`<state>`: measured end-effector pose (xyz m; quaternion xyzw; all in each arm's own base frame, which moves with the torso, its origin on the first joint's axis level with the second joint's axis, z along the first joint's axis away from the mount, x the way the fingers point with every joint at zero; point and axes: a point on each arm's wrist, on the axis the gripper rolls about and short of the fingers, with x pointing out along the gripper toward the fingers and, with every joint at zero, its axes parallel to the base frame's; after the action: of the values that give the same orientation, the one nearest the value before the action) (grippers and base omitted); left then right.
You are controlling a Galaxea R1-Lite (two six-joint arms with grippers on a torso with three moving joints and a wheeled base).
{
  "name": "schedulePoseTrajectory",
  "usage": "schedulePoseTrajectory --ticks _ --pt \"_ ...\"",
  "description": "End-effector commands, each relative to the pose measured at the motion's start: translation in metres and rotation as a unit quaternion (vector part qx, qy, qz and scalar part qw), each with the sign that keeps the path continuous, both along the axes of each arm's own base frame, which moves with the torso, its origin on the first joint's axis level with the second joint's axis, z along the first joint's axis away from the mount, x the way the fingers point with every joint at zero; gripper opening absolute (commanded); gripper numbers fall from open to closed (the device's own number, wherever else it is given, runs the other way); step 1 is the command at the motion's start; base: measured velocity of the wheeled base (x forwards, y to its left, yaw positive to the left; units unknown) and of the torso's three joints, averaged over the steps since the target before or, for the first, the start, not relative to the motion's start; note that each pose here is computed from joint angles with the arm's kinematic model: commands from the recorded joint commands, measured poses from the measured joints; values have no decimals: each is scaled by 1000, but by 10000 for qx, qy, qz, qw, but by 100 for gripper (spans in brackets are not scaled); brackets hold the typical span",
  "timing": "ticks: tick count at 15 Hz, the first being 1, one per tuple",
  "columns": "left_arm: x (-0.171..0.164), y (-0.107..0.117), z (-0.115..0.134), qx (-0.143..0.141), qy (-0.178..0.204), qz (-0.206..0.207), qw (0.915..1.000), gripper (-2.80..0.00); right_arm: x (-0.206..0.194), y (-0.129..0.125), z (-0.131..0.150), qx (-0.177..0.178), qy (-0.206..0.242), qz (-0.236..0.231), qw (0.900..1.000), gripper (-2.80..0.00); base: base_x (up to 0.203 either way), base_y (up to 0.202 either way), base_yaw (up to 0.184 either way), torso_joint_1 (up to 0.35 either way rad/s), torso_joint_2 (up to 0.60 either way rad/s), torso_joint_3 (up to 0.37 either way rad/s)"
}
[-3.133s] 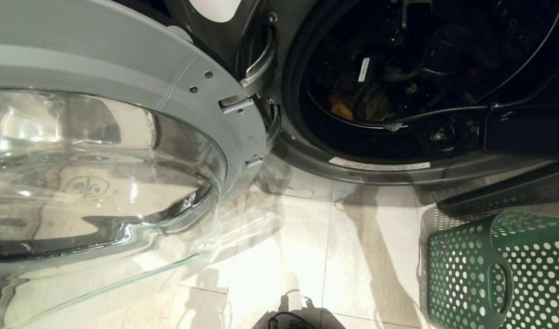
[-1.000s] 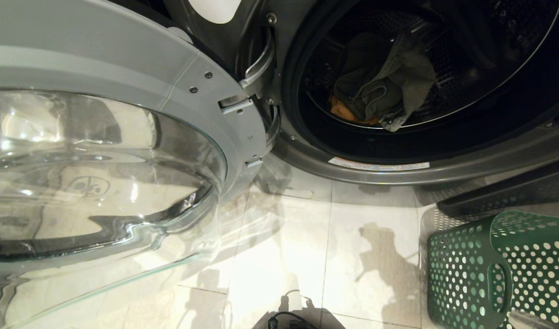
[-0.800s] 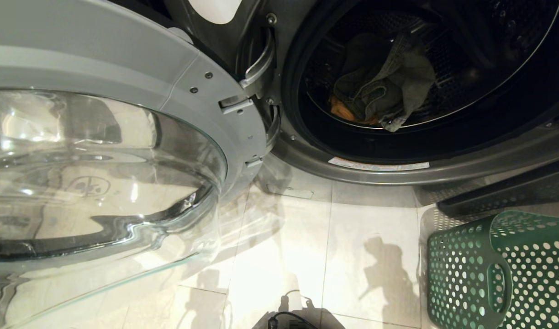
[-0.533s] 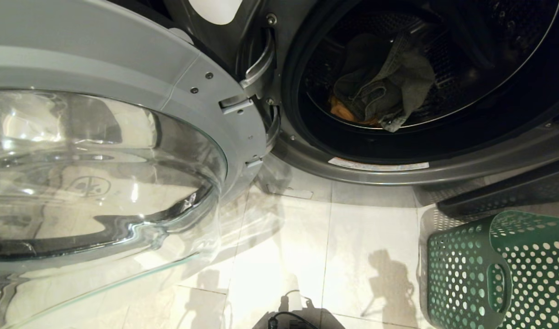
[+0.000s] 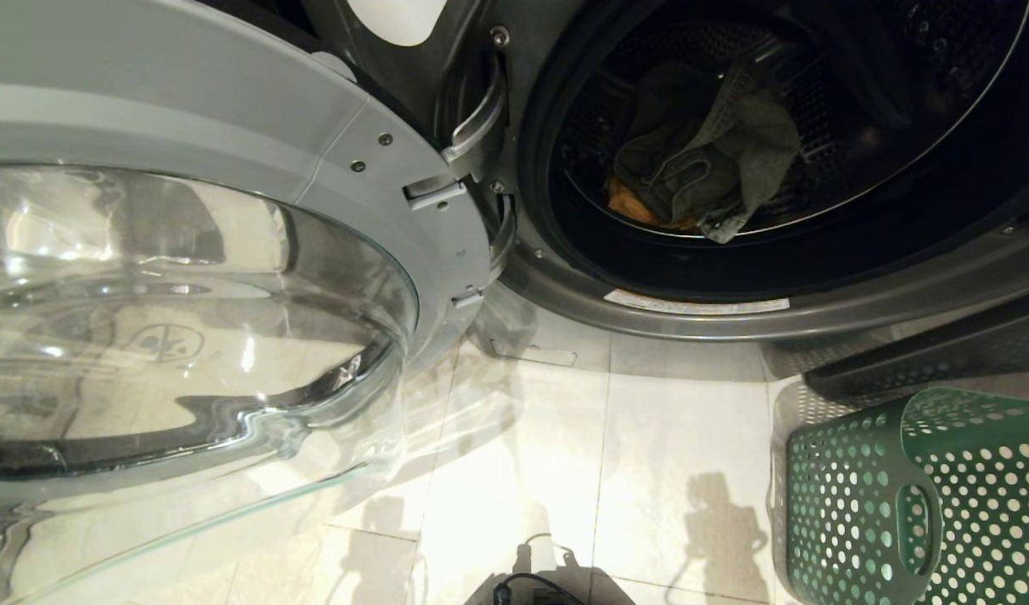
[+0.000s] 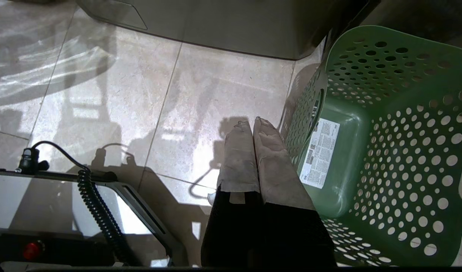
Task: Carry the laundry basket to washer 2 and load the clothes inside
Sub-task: Close the washing machine door with the left hand
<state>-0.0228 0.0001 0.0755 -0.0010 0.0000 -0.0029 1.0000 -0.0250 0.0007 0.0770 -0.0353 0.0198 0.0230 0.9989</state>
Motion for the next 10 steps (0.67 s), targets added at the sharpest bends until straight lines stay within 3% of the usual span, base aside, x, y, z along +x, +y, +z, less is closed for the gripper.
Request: schedulePoseTrajectory --ticks 1,10 --pt "0 0 0 2 0 -2 10000 -280 0 0 -1 4 -7 -8 10000 -280 0 0 0 0 0 0" --pt "0 0 0 -6 0 0 10000 -280 2 -1 -2 46 -189 -124 9997 -280 0 0 0 0 0 0"
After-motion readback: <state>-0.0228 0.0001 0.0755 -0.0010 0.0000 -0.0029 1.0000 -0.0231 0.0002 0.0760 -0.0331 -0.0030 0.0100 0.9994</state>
